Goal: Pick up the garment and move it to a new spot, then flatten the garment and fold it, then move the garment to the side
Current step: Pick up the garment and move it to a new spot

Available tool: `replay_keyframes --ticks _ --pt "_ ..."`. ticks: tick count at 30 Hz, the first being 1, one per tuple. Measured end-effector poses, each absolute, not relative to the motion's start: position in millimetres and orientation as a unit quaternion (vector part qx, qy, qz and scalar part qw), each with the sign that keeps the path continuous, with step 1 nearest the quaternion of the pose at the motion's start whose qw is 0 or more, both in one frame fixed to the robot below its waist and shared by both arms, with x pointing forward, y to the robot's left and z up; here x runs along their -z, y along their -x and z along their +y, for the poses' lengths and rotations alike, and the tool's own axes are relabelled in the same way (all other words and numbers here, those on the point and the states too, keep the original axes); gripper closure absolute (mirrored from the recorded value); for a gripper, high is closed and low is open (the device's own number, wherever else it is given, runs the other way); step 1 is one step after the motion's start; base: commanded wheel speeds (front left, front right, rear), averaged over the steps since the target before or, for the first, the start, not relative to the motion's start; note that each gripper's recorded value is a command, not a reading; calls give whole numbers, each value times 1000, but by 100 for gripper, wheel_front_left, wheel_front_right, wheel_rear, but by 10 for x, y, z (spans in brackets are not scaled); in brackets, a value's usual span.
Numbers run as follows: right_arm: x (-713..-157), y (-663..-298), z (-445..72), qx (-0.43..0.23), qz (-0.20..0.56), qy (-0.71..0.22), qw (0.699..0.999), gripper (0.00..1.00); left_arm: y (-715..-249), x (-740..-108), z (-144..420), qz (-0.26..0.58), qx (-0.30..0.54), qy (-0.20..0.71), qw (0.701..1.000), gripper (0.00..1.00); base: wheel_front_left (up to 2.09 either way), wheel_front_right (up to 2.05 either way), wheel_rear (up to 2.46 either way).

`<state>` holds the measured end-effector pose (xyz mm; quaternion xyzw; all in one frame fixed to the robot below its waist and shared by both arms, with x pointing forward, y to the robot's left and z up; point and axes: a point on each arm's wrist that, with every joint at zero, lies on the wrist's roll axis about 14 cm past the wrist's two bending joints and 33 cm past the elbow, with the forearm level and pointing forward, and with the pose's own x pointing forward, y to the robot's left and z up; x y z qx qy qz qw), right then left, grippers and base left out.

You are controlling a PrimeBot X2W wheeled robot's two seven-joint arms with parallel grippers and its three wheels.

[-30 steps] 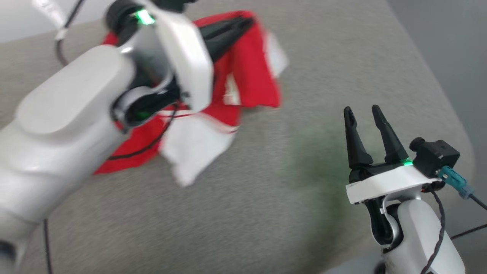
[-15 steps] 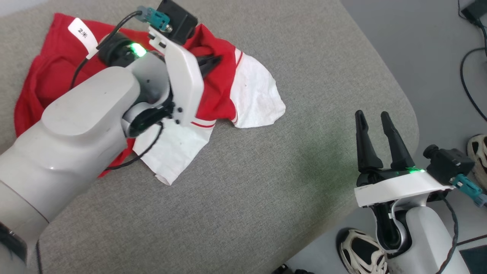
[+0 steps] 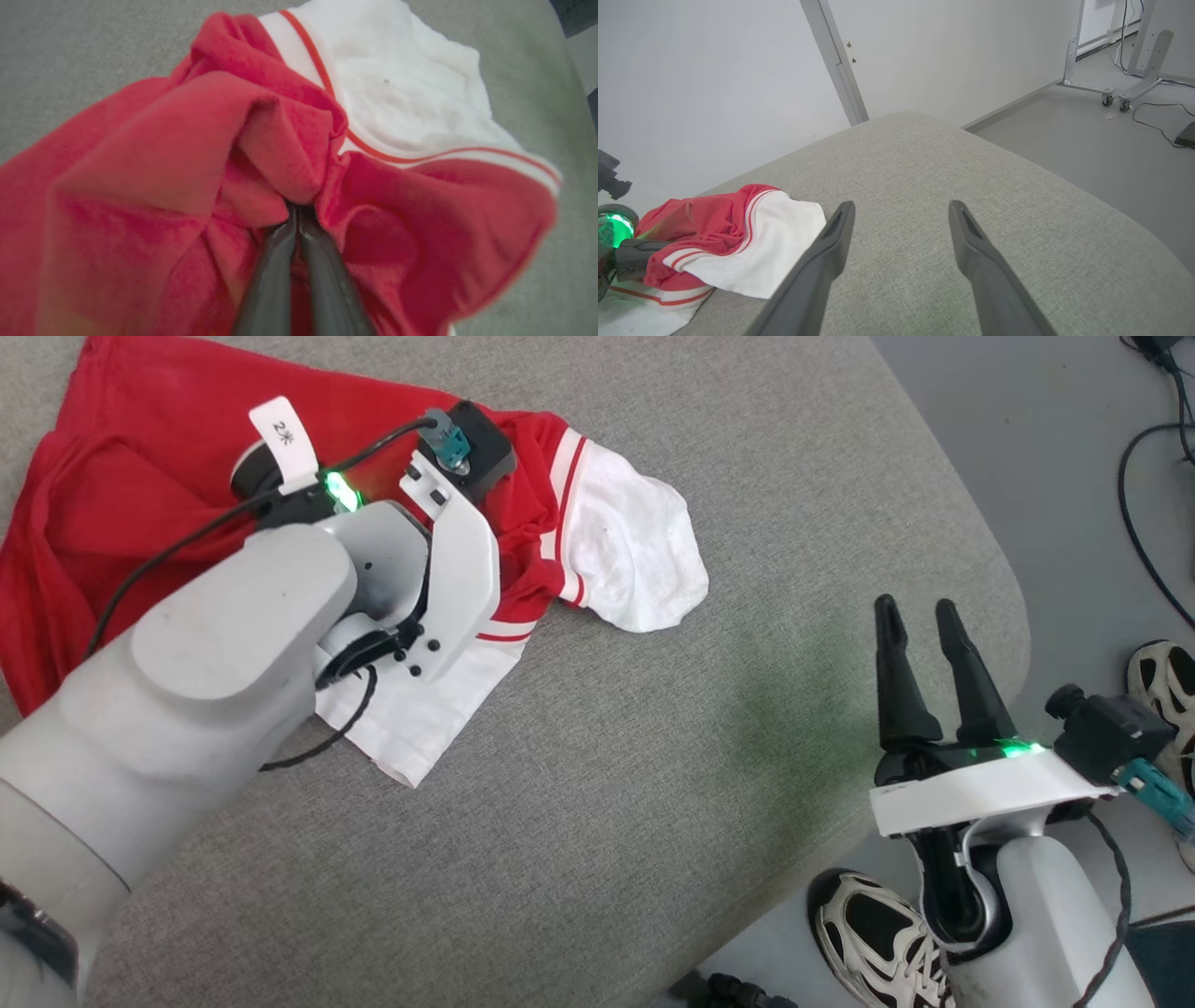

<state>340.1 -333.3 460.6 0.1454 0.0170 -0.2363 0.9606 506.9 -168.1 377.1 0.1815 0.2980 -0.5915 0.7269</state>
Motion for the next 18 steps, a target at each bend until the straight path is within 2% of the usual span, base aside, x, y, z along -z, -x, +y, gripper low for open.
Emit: replay_keyframes --ticks 2,3,4,5,12,18 --pt "-4618 -3440 -3310 231 15 -145 962 0 -5095 -3792 -1697 289 592 -180 731 100 0 0 0" --pt "-4632 -3458 -3300 228 14 -145 963 0 -5109 -3811 -1699 282 592 -178 734 75 0 0 0" --pt "-4652 -3480 -3285 223 11 -144 964 0 -5129 -3850 -1704 273 592 -174 738 15 0 0 0" --pt "-4666 -3495 -3266 218 11 -141 966 0 -5148 -3895 -1700 266 591 -171 742 0 0 0 0" --pt "-4762 -3646 -3177 186 4 -102 977 0 -5271 -4556 -1696 189 580 -55 791 0 0 0 0" --pt "-4845 -3922 -2998 143 -7 -66 988 0 -5401 -4872 -1201 125 516 45 846 0 0 0 0"
